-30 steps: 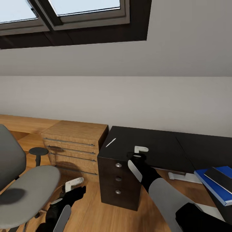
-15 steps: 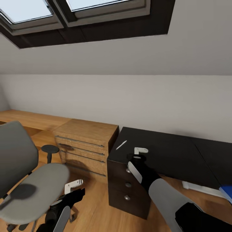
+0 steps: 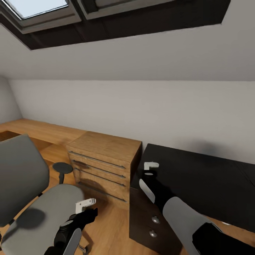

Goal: In the bedroom, organize the workspace by keeping the computer under the desk, ensuring the monitor is on the desk, placing the keyboard on the desk next to the monitor, placing the mouse on the desk next to the keyboard, moving the folder from the swivel chair onto the desk next to the mouse, stacking the notebook on top of the folder with the pen on top of the notebook, and positioning the swivel chair next to the desk.

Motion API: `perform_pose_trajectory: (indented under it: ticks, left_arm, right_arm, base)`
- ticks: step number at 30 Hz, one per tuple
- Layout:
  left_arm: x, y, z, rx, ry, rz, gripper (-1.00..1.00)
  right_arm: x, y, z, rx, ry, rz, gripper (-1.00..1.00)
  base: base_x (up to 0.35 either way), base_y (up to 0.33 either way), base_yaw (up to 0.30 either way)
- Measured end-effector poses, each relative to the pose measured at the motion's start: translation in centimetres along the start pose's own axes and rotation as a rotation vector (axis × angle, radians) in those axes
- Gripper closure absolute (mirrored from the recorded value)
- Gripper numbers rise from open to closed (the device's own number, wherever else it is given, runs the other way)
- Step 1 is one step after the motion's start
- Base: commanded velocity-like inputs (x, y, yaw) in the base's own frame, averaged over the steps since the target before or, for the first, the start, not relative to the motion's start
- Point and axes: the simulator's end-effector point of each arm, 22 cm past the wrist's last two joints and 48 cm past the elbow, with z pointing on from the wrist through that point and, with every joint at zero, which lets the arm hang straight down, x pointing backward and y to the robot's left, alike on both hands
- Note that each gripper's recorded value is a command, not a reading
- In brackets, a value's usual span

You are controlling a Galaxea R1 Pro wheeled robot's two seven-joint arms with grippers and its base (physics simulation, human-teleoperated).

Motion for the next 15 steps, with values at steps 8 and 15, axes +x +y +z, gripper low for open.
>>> perform_pose_trajectory:
  ticks: [8,15]
  left_arm:
    - [0.09,-0.17,0.03,0.004,0.002,0.0,-1.0]
    - [0.11,-0.23,0.04,0.007,0.003,0.0,-1.0]
  right_arm:
    - [-0.38,0.03,-0.06,0.002,-0.009,0.004,-1.0]
    - [-0.26,0.04,-0.04,0.0,-0.006,0.009,-1.0]
  base:
    - [0.256,0.006,0.001]
    - [0.136,0.0,0.0]
